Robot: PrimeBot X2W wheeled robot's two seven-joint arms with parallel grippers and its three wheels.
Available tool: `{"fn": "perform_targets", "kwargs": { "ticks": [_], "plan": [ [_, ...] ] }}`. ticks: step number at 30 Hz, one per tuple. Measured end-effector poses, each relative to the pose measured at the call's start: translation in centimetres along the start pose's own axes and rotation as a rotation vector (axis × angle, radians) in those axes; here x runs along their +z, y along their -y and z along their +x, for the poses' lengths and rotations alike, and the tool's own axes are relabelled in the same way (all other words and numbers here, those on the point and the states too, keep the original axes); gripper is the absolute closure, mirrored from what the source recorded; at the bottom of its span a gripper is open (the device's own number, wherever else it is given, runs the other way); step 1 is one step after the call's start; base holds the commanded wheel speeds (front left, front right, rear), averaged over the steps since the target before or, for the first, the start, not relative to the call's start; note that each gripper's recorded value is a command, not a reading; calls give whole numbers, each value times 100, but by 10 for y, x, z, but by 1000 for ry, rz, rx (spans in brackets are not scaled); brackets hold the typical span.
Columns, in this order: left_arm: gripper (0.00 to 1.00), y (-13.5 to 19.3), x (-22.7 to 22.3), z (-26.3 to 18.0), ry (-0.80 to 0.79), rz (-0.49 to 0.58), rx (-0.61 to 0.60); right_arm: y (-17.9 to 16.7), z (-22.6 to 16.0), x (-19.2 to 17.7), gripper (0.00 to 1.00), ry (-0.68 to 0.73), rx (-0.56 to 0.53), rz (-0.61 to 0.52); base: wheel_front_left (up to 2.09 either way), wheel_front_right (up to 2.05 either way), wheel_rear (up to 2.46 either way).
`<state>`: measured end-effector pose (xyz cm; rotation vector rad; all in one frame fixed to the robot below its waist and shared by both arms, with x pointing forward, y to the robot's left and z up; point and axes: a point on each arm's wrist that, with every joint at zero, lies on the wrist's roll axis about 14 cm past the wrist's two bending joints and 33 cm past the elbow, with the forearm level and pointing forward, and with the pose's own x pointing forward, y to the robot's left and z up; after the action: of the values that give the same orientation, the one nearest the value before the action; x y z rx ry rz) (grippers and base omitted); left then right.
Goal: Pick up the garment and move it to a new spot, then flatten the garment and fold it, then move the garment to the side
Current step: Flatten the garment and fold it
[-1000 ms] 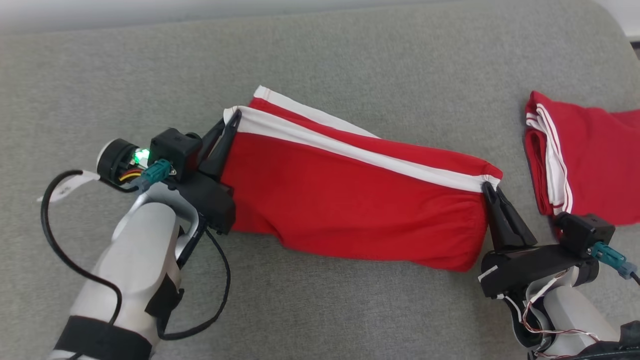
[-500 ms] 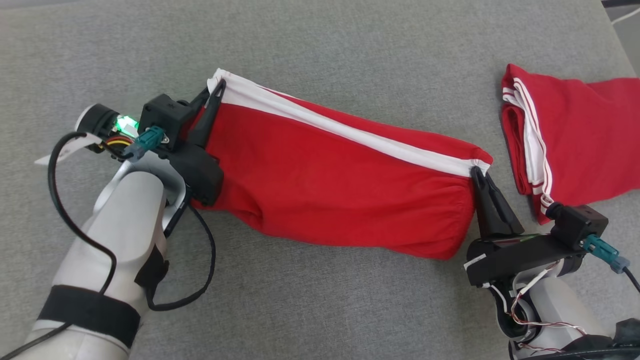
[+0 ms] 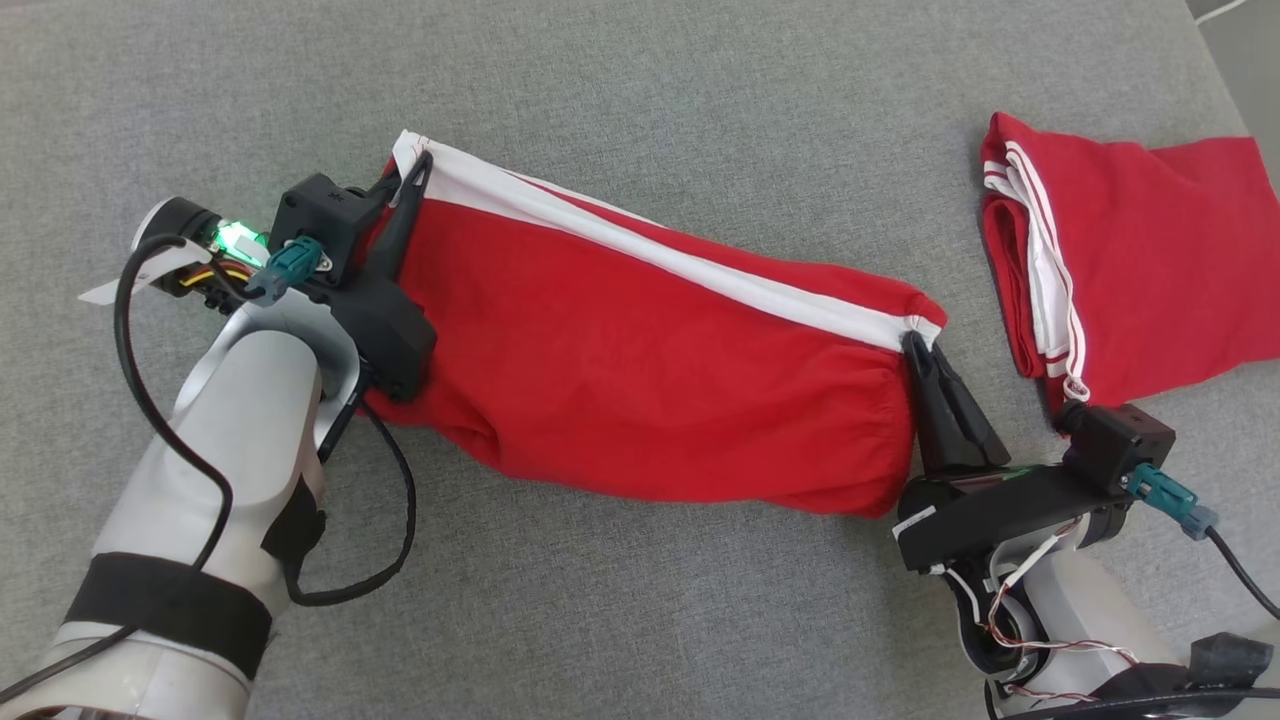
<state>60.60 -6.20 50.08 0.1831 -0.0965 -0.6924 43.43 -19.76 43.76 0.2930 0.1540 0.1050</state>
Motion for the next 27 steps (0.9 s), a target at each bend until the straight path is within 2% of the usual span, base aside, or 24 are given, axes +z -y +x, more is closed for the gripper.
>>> {"fn": "perform_targets", "kwargs": {
  "ticks": [1,2,3,4,12,15,21,27],
  "plan": [
    [0,0,0,0,1,-1,0,-1,0,-1,94,-3,2,3,0,0,0],
    [0,0,1,0,3,-2,3,-1,0,-2,66,-6,2,7,0,0,0],
    [0,0,2,0,4,-4,6,-1,0,-3,51,-9,1,8,0,0,0],
    [0,-1,3,0,6,-9,10,-1,0,-4,0,-11,2,8,0,0,0],
    [0,-7,14,-9,31,-31,54,2,0,13,0,38,-7,-25,0,0,0],
    [0,-8,11,-16,15,-52,70,3,-2,26,0,66,4,-122,0,0,0],
    [0,-10,-3,-32,-42,-61,93,14,-13,38,0,105,-45,-210,0,0,0],
    [0,-11,-19,-45,-109,-86,111,14,-21,40,0,121,-69,-215,0,0,0]
  ]
}}
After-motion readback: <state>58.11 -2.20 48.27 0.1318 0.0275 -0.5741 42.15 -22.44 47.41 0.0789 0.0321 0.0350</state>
